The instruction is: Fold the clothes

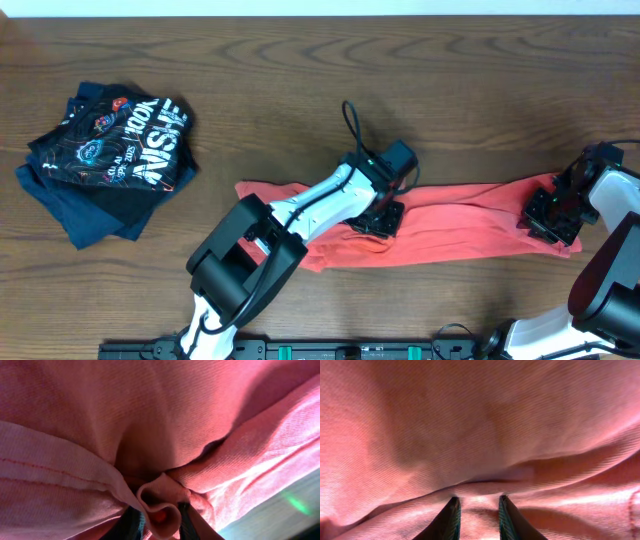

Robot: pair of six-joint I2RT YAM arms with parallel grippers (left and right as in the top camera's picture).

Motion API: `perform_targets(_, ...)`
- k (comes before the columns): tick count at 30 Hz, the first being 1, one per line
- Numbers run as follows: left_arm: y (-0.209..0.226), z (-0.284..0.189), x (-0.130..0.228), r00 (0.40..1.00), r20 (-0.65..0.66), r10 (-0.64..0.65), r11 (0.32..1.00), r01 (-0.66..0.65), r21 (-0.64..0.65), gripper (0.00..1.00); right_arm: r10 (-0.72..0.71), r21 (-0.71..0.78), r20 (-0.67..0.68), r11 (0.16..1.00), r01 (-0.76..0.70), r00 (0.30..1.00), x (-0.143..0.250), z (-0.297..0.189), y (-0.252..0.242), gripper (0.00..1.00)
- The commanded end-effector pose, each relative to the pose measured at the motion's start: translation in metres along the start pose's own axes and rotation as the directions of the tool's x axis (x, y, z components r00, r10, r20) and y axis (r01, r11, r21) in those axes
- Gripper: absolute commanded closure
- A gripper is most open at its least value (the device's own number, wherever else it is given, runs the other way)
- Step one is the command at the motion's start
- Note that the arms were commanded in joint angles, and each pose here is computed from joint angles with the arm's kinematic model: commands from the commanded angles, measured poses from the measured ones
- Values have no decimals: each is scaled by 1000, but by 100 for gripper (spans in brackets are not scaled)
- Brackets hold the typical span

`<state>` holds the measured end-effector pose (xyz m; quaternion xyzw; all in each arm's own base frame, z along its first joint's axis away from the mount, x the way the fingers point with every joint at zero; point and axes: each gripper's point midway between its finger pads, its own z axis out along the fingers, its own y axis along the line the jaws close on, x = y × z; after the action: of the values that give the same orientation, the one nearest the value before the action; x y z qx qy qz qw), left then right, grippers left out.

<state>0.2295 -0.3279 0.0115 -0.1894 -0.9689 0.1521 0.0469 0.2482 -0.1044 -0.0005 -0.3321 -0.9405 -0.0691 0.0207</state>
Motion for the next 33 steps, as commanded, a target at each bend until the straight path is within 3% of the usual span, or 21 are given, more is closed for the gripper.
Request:
perform_targets(1,-1,-2,0,999,-13,-29,999,29,21,71,-19,-3,0,1000,19,1000,3,-1,5,75)
perform_targets(5,9,-21,-4,999,4,-48,999,48,20,69,-19,-3,1,1000,19,1000,3,-1,5,75)
perform_targets(8,30,-51,-16,993,92,-75,996,79,-35,67,-19,-4,6,1000,19,1000,2,-1,5,75)
perform_targets(9,35,-60,-20,990,123,-73,995,80,-51,65,-20,-4,6,1000,20,1000,1,-1,5,75)
perform_targets(12,56,-96,-38,965,250,-84,991,108,-84,47,-19,-4,6,1000,19,1000,1,-1,5,75)
perform_targets(16,76,-116,-57,934,333,-133,985,161,-59,46,-19,-4,6,1000,19,1000,2,-1,6,75)
perform_targets(33,105,-64,-59,956,219,-197,971,222,-93,46,-19,-3,0,1000,19,1000,3,-1,5,75)
